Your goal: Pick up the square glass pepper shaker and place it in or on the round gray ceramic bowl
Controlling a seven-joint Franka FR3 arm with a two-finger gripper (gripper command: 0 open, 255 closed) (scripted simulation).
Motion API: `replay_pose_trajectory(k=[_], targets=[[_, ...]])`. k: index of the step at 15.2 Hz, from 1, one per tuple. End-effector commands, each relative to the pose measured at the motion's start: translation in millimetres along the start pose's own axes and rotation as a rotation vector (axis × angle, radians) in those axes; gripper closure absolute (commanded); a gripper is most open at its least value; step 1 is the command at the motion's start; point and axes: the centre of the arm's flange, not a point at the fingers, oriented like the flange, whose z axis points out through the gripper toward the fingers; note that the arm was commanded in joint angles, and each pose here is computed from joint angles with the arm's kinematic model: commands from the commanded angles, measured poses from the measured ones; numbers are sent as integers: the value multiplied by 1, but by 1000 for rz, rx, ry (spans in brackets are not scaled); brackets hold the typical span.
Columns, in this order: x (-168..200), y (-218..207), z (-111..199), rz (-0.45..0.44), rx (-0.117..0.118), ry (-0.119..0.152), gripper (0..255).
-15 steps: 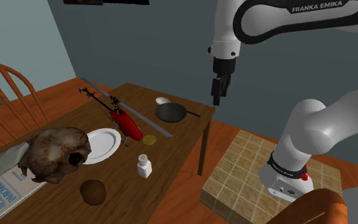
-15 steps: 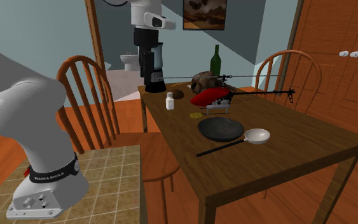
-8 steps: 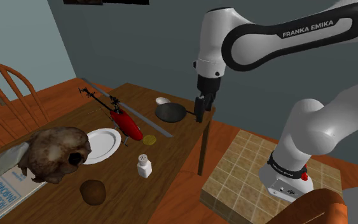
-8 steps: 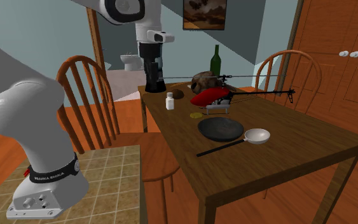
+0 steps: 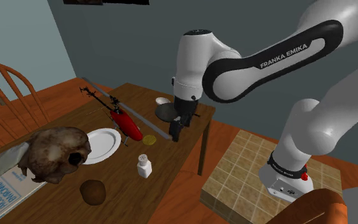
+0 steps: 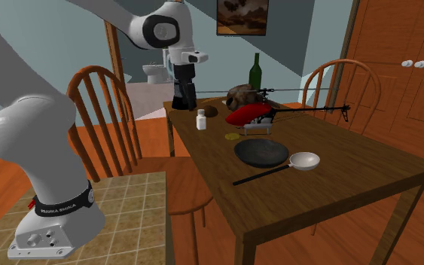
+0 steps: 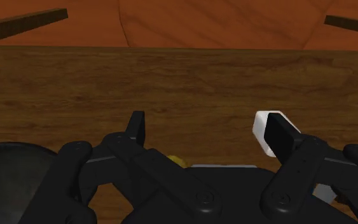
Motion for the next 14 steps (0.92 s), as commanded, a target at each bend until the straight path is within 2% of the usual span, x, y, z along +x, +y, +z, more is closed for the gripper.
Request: replay_pose_trajectory(k=[1, 10, 14], targets=[[3, -23, 13, -4, -3, 24, 0], [39, -119, 68, -30, -24, 126, 0], [43, -124, 87, -31, -25, 132, 0]])
